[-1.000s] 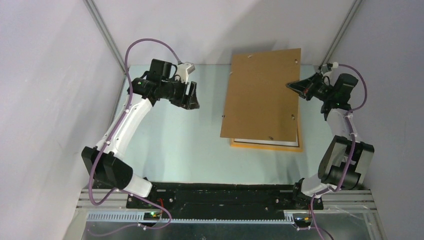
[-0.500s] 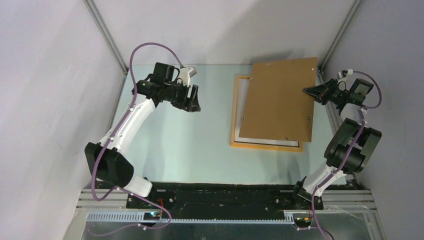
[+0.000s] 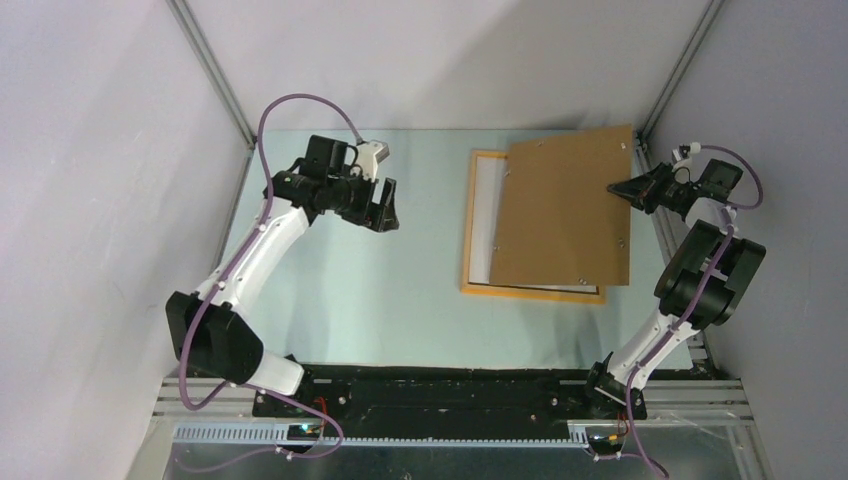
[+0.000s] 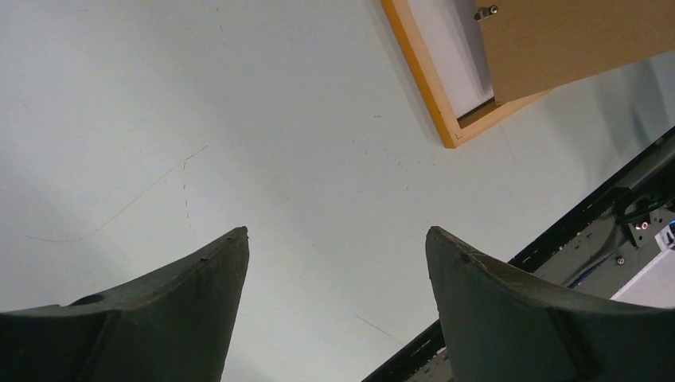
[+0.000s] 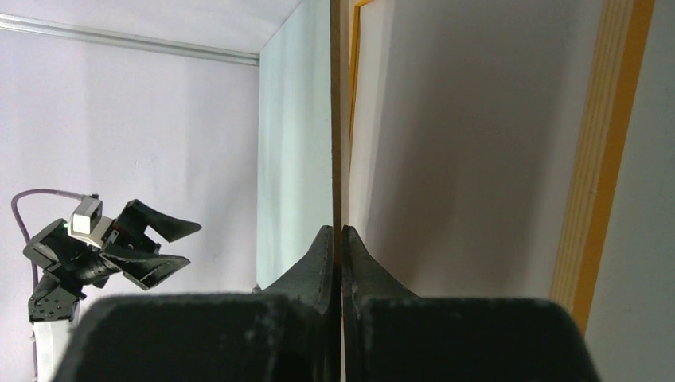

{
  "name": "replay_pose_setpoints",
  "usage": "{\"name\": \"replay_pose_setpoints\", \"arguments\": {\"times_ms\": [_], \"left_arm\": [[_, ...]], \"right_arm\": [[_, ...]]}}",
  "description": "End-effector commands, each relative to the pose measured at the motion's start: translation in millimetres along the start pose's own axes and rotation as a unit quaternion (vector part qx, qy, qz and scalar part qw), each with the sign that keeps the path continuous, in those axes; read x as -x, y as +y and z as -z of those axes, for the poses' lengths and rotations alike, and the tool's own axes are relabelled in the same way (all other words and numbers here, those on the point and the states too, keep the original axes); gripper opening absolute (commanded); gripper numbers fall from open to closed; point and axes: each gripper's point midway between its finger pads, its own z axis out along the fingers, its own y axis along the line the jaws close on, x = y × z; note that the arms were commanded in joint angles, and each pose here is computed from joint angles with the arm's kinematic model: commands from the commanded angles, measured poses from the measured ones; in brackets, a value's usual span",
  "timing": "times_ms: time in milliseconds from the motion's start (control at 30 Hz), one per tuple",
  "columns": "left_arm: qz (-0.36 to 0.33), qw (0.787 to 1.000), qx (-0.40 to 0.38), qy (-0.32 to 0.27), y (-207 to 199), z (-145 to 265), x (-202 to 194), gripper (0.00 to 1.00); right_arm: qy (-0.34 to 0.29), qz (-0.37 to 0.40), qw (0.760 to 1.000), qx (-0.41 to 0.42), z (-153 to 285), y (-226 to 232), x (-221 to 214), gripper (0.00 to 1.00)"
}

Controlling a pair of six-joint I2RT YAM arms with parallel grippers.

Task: Put the photo into the frame

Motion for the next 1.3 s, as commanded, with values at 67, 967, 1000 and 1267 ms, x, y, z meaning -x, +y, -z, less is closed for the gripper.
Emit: {"name": "replay_pose_setpoints", "arguments": {"times_ms": [67, 967, 1000, 1267], "left_arm": [[-0.03, 0.998, 0.02, -0.046, 4.0, 16.3, 16.2, 0.87], [-0.016, 0.999, -0.027, -0.024, -5.5, -15.0, 30.7, 0.9], [-0.013, 0.999, -0.029, -0.018, -6.0, -21.7, 31.4, 0.9], [-0.041, 0.998, -0.055, -0.004, -48.3, -63.7, 58.1, 0.91]], "right_arm": [[0.009, 0.01, 0.999, 0.035, 0.4, 16.8, 10.6, 0.0], [0.043, -0.012, 0.995, 0.083, -27.6, 40.7, -1.9, 0.0], [0.043, -0.01, 0.995, 0.086, -25.4, 46.4, -2.9, 0.0], [0.048, 0.002, 0.993, 0.108, -20.6, 78.7, -17.6, 0.0]]}}
